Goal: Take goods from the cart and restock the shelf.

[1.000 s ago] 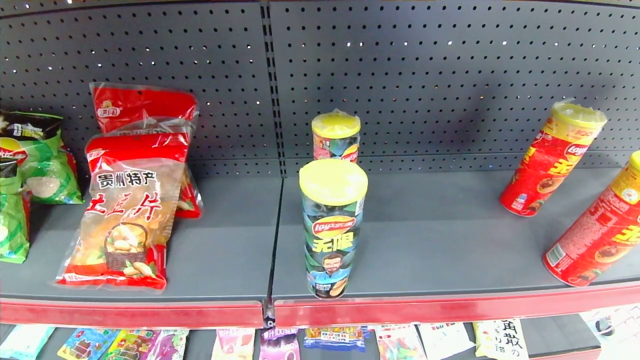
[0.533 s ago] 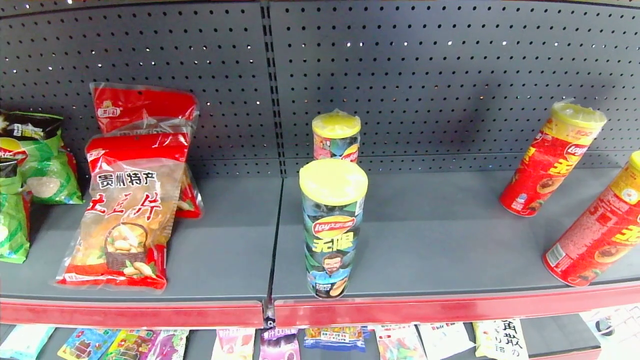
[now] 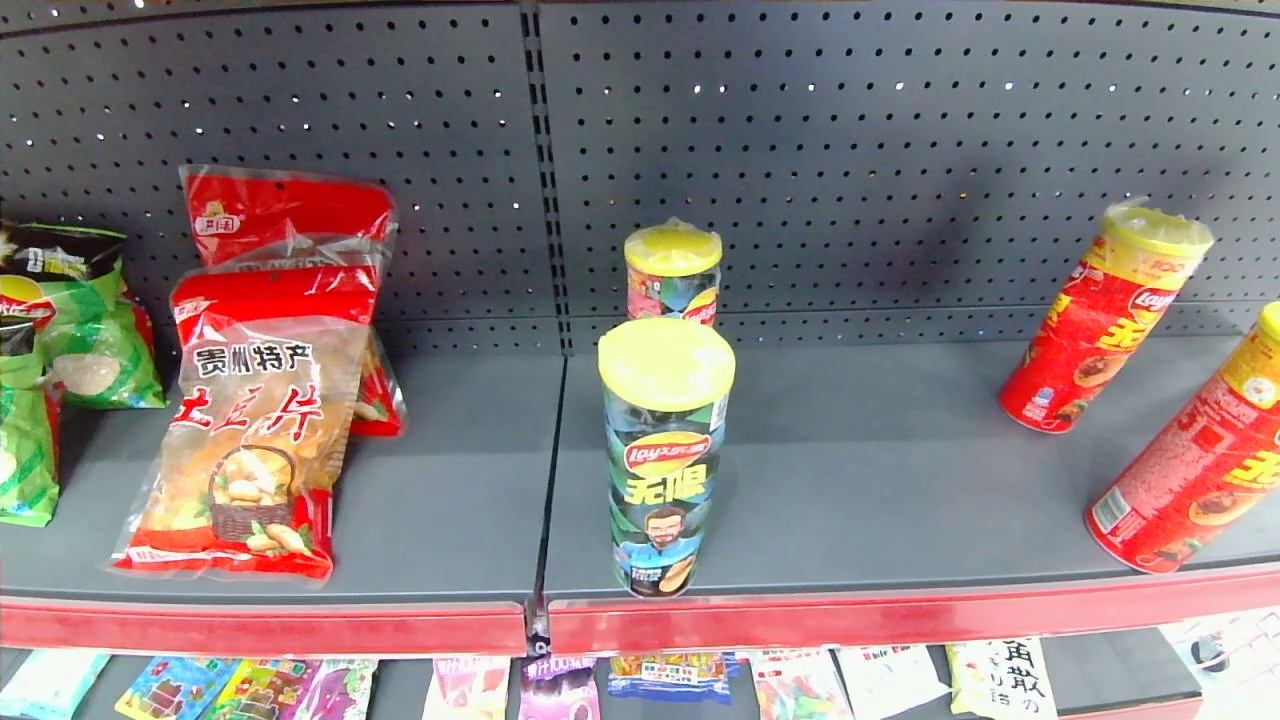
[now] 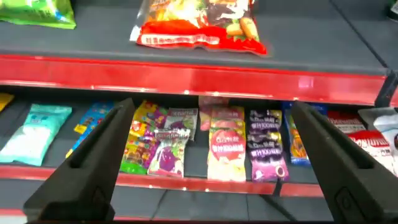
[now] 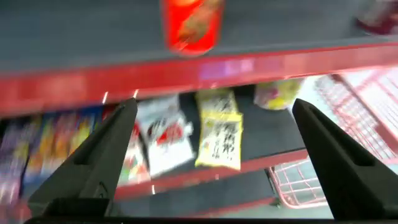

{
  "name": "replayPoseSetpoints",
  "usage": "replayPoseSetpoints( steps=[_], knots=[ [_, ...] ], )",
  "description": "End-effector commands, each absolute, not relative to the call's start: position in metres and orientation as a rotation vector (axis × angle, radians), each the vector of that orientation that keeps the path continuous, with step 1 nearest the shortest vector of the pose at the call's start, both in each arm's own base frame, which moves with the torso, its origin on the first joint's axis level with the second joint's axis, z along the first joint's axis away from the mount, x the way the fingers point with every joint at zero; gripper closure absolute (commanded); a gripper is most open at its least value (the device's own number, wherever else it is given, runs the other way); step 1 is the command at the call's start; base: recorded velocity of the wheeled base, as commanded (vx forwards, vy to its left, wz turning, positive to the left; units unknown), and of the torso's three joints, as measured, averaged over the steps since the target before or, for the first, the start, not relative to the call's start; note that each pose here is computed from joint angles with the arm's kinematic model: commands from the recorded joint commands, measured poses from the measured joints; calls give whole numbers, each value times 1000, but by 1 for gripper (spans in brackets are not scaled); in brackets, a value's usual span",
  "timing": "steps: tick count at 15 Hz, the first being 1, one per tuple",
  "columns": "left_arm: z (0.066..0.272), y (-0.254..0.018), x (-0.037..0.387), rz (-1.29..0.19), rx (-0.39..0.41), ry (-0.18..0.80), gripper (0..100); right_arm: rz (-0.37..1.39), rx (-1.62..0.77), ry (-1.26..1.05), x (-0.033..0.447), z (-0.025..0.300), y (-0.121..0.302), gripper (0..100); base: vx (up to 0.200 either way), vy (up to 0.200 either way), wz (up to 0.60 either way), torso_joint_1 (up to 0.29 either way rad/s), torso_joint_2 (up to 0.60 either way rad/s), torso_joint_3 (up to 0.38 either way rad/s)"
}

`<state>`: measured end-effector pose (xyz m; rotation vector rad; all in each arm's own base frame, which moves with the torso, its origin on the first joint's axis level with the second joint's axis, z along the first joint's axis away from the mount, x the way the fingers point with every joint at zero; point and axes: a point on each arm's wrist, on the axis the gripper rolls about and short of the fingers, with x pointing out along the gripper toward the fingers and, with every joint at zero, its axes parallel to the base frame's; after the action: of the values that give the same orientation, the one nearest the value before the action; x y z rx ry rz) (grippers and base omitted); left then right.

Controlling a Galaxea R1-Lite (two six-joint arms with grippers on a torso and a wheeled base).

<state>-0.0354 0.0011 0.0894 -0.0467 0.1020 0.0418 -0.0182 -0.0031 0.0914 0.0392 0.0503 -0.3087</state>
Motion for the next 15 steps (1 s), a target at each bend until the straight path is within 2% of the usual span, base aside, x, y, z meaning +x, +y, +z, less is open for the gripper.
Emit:
replayPoseSetpoints(
  steps=[1,2,3,5,6,8,9,10,11,15],
  knots=[
    [88,1,-35,32,-49,102,0,-336,48,59,-18,85,-4,0,0,0,0,0,0,0],
    [88,0,-35,12,-50,98,0,-333,47,59,-18,85,-4,0,0,0,0,0,0,0],
    [87,-1,-33,-67,-56,79,0,-248,37,66,-17,84,-2,0,0,0,0,0,0,0],
    [86,-2,-32,-84,-50,71,0,-32,-3,83,-16,77,1,0,0,0,0,0,0,0],
    [86,-2,-32,-75,-45,71,0,-22,-21,78,-17,77,1,0,0,0,0,0,0,0],
    [84,3,-30,105,-40,48,0,-74,5,75,-17,77,0,0,0,0,0,0,0,0],
    [84,3,-28,117,-41,20,0,-69,0,75,-17,77,0,0,0,0,0,0,0,0],
    [80,1,-25,49,-43,-10,0,-64,-6,75,-17,77,0,0,0,0,0,0,0,0],
    [75,-1,-23,-37,-21,0,0,-60,-3,74,-17,77,0,0,0,0,0,0,0,0],
    [76,-1,-23,-38,25,-2,0,-44,-5,61,-18,77,0,0,0,0,0,0,0,0]
  ],
)
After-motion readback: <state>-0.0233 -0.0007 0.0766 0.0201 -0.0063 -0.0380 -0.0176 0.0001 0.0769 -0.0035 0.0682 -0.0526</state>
